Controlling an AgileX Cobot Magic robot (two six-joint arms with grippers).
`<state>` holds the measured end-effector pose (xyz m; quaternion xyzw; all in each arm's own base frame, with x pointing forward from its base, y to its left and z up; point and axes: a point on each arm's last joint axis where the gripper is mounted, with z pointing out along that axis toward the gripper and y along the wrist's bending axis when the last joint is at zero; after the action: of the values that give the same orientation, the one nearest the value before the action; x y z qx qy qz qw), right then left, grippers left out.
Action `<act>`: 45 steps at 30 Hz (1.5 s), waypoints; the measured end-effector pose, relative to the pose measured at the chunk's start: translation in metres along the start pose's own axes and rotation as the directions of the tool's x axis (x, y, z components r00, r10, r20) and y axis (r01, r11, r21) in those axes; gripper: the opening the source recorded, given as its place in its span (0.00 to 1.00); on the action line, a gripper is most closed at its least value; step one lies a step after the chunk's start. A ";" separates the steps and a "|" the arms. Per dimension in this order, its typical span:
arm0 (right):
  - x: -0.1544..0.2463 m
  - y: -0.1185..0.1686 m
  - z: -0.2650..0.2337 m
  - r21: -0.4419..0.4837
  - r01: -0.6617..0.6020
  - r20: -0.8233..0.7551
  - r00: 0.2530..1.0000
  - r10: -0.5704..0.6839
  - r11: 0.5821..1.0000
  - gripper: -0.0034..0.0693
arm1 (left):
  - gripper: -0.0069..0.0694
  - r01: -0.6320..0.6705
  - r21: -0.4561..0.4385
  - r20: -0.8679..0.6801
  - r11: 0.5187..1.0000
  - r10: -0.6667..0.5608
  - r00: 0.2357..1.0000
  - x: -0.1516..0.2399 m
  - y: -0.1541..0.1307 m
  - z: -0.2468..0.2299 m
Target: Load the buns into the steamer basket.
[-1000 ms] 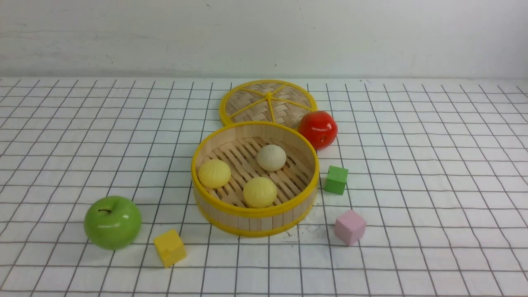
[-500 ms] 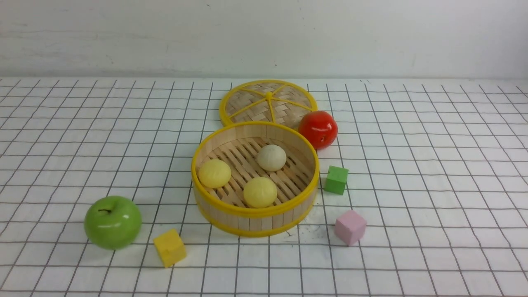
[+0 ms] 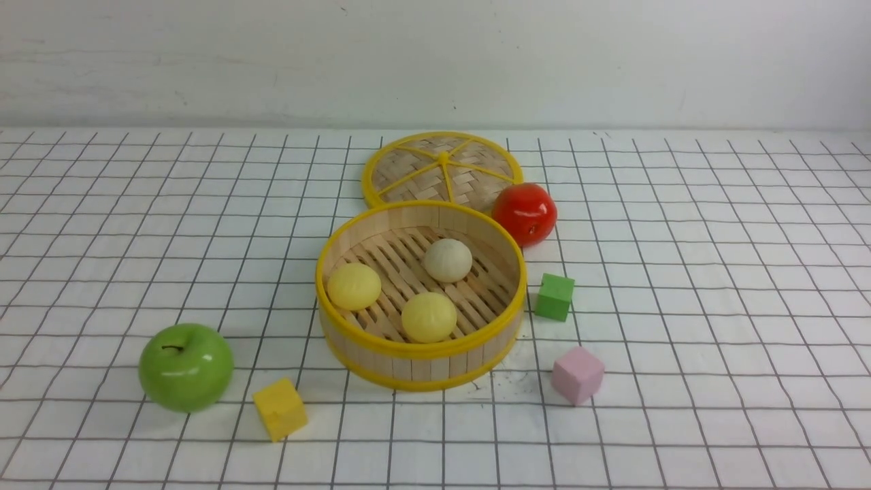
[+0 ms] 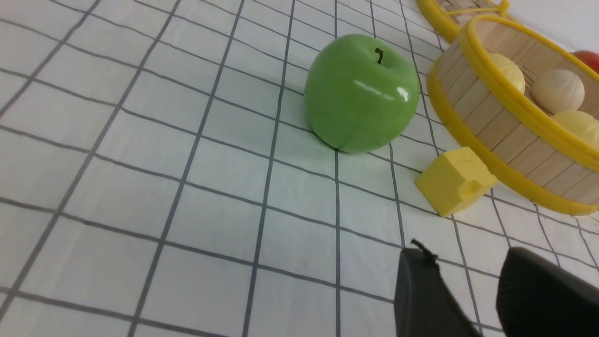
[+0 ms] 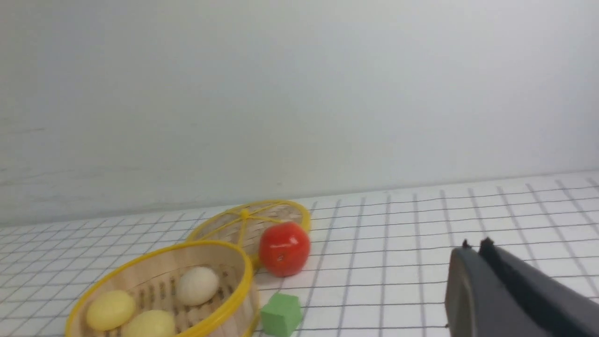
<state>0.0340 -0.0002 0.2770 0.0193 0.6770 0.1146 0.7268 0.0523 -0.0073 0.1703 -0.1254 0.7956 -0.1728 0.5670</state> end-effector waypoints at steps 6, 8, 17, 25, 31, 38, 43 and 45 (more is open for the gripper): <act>0.011 -0.008 0.002 0.161 0.014 0.001 1.000 -0.015 0.987 0.06 | 0.40 0.000 0.000 0.000 1.000 0.000 1.000 0.000 0.000 0.000; 0.024 -0.012 0.005 0.197 0.019 -0.029 0.999 -0.014 0.980 0.06 | 0.40 0.000 0.000 0.000 1.000 0.000 1.000 0.000 0.000 0.000; 0.101 -0.033 0.007 0.336 0.048 -0.306 0.950 0.061 0.941 0.07 | 0.40 0.000 0.000 0.000 1.000 0.000 1.000 0.000 0.000 0.000; 0.101 -0.033 0.007 0.344 0.050 -0.309 0.949 0.062 0.937 0.09 | 0.40 0.000 0.000 0.000 1.000 0.000 1.000 0.000 0.000 0.000; 0.101 -0.033 0.007 0.344 0.050 -0.309 0.949 0.062 0.937 0.10 | 0.40 0.000 0.000 0.000 1.000 0.000 1.000 0.000 0.000 0.000; 0.101 -0.033 0.007 0.344 0.050 -0.309 0.949 0.062 0.937 0.11 | 0.40 0.000 0.000 0.000 1.000 0.000 1.000 0.000 0.000 0.000; 0.101 -0.032 0.007 0.317 0.050 -0.316 0.947 0.056 0.947 0.11 | 0.40 0.000 0.000 0.000 1.000 0.000 1.000 0.000 0.000 0.000; 0.102 -0.029 0.008 0.255 0.049 -0.330 0.943 0.039 0.966 0.12 | 0.40 0.000 0.000 0.000 1.000 0.000 1.000 0.000 0.000 0.000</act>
<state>0.0521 -0.0077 0.1730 0.0930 0.7990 0.0247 0.5936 0.0523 -0.0073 0.1703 -0.1254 0.7956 -0.1728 0.5670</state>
